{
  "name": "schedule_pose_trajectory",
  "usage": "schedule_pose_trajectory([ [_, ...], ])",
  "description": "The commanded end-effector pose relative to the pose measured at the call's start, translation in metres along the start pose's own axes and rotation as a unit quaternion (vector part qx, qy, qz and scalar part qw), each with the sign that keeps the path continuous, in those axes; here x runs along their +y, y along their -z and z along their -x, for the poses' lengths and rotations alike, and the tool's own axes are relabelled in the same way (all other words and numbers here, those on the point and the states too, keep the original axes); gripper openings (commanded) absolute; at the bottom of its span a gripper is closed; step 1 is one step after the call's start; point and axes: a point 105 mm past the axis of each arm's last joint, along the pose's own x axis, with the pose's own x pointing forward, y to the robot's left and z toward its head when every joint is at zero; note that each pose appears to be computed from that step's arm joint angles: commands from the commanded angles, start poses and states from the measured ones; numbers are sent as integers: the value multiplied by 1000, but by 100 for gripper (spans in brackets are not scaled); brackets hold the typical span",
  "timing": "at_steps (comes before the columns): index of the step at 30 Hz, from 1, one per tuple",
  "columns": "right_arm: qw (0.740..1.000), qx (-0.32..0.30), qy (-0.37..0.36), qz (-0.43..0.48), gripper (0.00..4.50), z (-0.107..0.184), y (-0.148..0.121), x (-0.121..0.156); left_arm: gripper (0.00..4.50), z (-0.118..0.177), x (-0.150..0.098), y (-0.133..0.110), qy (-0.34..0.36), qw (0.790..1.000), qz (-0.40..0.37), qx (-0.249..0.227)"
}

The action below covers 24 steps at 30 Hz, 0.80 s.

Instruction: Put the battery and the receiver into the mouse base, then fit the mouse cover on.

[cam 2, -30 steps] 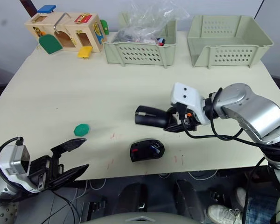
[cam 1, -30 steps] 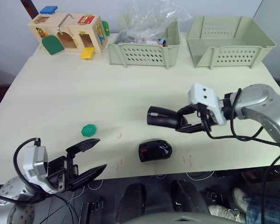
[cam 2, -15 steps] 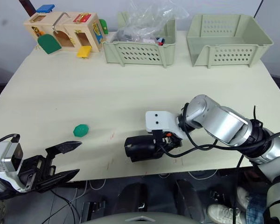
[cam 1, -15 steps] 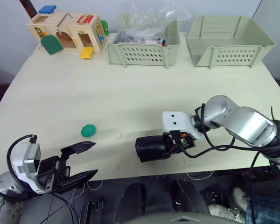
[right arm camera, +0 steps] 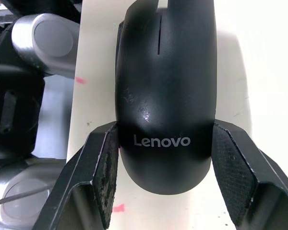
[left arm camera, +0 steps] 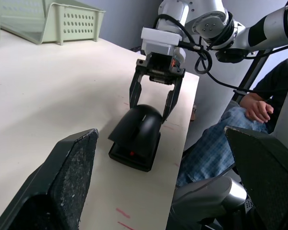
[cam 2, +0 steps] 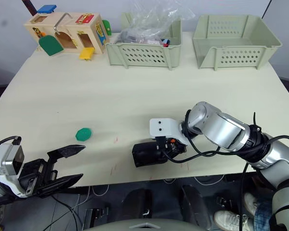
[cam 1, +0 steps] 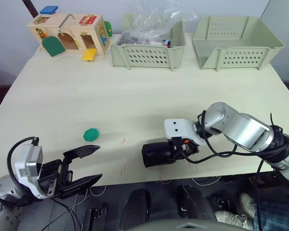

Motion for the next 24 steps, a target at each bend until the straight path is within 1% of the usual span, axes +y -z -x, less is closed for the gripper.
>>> schedule_pose_trajectory([
  [1,1000,-3,0,8,225,0,-3,1,450,-1,-3,-8,3,1000,-16,0],
  [12,1000,6,-14,6,225,-7,1,6,450,-3,-3,-9,-1,1000,-16,1],
  [24,1000,17,-14,-2,225,-13,5,4,450,-3,-6,-7,-4,1000,-13,1],
])
